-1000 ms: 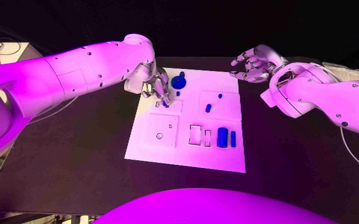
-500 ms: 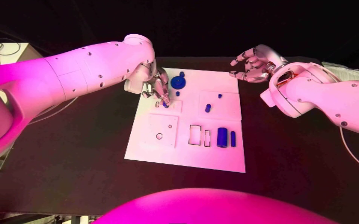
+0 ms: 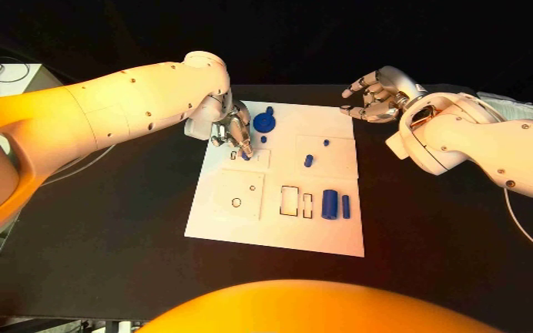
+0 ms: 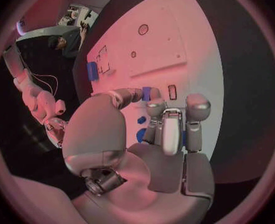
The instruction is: Assemble the parts on the task board
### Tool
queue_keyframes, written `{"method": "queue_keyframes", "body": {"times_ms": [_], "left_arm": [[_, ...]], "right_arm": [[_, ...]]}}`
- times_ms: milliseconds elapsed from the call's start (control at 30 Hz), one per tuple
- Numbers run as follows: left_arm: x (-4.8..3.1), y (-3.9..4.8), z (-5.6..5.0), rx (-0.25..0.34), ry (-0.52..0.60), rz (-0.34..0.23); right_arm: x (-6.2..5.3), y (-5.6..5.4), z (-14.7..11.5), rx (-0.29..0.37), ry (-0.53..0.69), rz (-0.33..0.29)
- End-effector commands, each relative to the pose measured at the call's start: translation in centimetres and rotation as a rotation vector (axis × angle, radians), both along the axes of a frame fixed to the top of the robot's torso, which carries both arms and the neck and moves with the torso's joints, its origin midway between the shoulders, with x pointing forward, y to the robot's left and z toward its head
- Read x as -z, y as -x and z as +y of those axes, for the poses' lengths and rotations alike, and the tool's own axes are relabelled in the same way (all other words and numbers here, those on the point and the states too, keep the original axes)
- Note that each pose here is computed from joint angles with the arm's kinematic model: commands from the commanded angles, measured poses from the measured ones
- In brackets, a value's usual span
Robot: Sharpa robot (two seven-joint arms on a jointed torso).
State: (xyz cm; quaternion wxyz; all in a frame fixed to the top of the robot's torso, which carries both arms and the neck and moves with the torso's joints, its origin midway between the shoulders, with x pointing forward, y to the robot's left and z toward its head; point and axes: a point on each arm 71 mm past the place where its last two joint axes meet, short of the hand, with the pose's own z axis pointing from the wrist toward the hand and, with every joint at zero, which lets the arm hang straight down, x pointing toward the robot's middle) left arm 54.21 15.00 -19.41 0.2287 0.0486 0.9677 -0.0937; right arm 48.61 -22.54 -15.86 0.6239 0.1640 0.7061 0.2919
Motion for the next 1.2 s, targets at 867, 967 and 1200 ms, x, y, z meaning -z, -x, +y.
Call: {"method": "queue_keyframes", "body": {"times_ms": [867,967,1200], "left_arm": [[0.96,0.32,-0.32,0.011,-0.006,0.020],[1.06,0.36,-0.30,0.012,-0.009,0.025],[1.16,0.34,-0.24,0.009,-0.010,0.026]], "right_arm": [[0.06,0.07,0.02,-0.011,0.007,0.005],[0.05,0.08,0.00,-0.011,0.007,0.005],[0.05,0.08,-0.04,-0.010,0.007,0.005]]}}
